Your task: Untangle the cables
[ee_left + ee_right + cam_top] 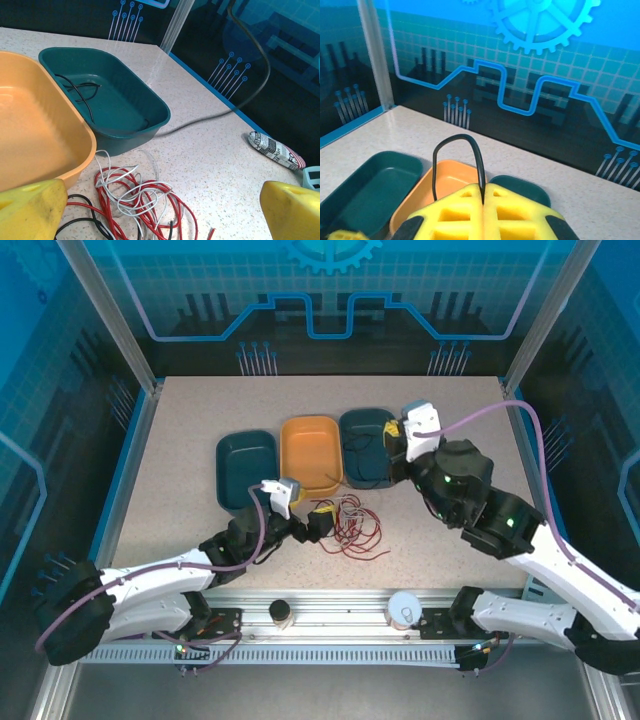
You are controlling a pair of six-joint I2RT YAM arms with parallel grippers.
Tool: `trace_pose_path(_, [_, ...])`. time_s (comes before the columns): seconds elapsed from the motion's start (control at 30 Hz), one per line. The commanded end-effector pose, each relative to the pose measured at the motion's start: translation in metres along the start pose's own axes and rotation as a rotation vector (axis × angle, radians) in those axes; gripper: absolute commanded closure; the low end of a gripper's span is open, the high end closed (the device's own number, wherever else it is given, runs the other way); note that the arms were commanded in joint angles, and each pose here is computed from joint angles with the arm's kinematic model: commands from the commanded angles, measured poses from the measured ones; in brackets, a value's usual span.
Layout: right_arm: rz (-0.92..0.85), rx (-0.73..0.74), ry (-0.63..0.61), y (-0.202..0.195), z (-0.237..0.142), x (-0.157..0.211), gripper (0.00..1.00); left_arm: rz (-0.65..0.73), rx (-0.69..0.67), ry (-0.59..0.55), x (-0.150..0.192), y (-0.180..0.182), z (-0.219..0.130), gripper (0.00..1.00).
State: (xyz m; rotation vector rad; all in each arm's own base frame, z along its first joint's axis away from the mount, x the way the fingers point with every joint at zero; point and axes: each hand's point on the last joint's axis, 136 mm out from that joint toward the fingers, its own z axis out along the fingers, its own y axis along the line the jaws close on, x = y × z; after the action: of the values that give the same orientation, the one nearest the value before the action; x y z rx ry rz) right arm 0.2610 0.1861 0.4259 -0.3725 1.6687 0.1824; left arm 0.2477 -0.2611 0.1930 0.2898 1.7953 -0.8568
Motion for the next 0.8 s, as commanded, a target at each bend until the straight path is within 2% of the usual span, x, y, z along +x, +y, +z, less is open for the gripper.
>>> trace_pose_path(0.0, [-0.044,0.159,0.016,-0.029,0.013,-0.014,1.00,-0.017,-0.004,-0.046,-0.012,-0.002,-0.005,0.01])
trace_pose_path(0.17, [-0.063,0.266,0.080,-0.055,0.049,-0.009,1.00,-0.014,-0.004,-0.061,-0.019,-0.002,-0.015,0.01])
trace_pose_path(0.3, [-0.023,0.286,0.123,-0.071,0.070,0.005,1.00,-0.014,-0.027,-0.070,-0.021,0.002,-0.022,0.01])
trace_pose_path(0.4, [0.006,0.268,0.175,-0.074,0.087,0.022,1.00,-0.018,-0.045,-0.079,-0.021,0.007,-0.027,0.01])
trace_pose_path(0.77, [0.064,0.265,0.480,-0.088,0.144,0.107,1.00,-0.019,-0.086,-0.065,-0.020,0.013,-0.028,0.01])
